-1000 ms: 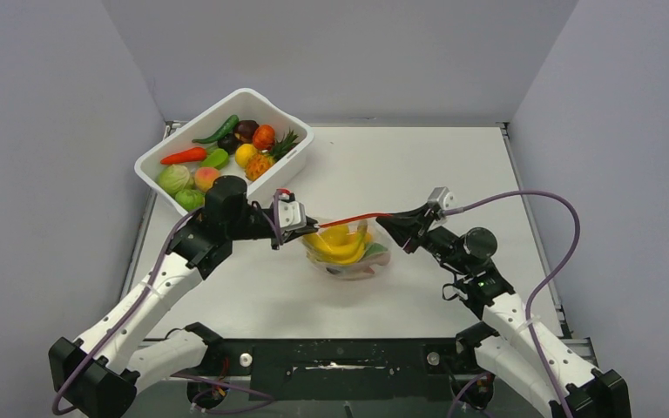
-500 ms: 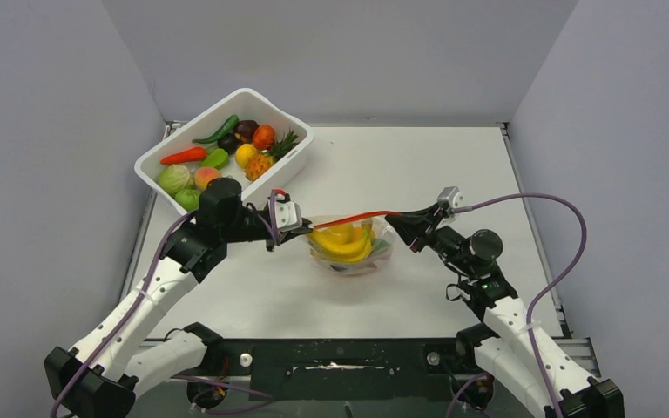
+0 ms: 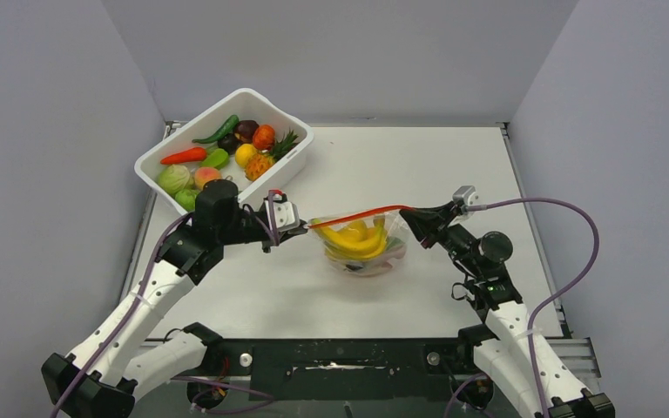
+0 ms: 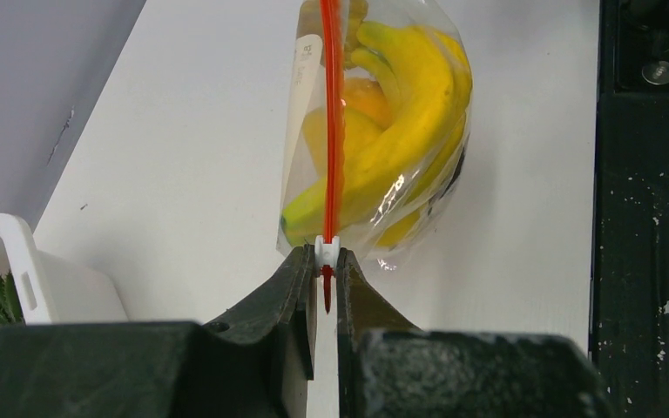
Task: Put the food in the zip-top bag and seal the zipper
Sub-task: Zip the zipper food storage bag.
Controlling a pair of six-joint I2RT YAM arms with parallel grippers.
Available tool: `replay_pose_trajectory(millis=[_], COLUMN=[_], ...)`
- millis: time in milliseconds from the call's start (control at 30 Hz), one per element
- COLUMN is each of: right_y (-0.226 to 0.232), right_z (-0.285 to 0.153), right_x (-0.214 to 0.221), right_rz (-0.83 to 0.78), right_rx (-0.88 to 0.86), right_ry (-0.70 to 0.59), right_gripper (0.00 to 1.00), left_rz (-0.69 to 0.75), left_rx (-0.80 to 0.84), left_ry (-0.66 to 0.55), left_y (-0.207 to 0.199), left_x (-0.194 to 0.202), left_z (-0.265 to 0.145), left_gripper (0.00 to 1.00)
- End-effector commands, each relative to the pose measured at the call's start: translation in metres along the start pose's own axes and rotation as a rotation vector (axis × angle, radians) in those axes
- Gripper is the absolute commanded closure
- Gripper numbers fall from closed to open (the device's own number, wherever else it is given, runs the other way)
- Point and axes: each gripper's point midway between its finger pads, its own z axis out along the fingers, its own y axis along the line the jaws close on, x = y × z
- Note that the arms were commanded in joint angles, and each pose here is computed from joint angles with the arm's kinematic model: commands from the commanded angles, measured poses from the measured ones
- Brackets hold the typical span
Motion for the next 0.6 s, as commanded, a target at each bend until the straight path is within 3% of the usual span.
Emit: replay_pose_trajectory(millis=[0,400,567], right_y=[-0.028,-0.037,-0.029], right_z=[-0.006,-0.014,-0.011], right_x=[-0.026,-0.023,-0.023], right_rz=[-0.04,-0.009,-0.009], right_rx=[0.128,0.14,0.09], right_ry=[-0.1,-0.105,-0.101], right_gripper=[1.0,1.0,1.0], left_rz=[0.033,0.013,0.003], left_rx=[-0.068,-0.076,-0.069], left_ry=[0.001,0.038,-0.001], left_y=[0.012,0.012,0.01], left_x=[-0.013,0.0,-0.003], left_z=[-0.017,-0.016,-0.012], left_gripper=[1.0,1.0,1.0])
